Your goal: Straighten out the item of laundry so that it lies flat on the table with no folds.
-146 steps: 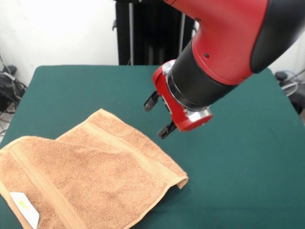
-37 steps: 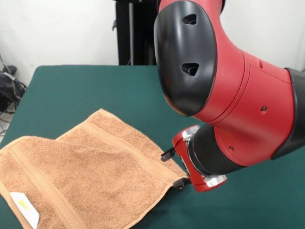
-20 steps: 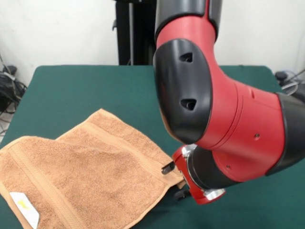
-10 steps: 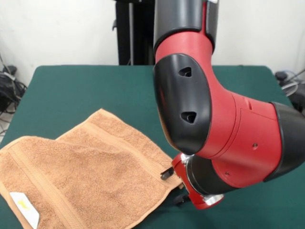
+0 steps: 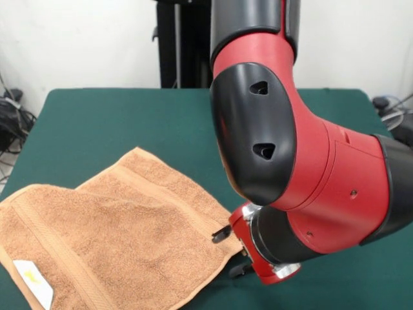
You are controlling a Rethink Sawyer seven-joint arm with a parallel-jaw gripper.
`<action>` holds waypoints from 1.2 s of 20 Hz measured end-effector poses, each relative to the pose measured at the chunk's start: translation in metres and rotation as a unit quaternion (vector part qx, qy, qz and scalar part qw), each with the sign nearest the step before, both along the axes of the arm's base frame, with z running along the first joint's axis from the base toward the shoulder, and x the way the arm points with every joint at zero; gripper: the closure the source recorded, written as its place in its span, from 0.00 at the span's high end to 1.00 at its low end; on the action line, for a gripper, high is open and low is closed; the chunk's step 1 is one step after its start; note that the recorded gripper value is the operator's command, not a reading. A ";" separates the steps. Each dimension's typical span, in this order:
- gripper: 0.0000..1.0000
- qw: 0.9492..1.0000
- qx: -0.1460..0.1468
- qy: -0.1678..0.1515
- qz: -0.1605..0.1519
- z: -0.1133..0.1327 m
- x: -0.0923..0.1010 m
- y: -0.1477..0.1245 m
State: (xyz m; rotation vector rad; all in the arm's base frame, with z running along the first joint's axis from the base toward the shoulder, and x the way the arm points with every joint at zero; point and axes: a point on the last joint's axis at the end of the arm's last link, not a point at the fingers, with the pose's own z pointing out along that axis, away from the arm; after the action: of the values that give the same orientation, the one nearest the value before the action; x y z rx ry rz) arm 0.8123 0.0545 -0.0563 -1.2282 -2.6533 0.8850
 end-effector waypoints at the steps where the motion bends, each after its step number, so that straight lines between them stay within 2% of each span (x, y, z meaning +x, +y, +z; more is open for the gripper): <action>1: 1.00 1.000 0.000 0.000 0.000 0.000 0.000 0.000; 24: 1.00 1.000 -0.003 0.020 -0.011 0.004 -0.005 0.000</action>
State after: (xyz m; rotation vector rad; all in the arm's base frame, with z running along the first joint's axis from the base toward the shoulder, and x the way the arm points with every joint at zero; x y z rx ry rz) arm 0.8072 0.0544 -0.0525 -1.2255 -2.6034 0.9050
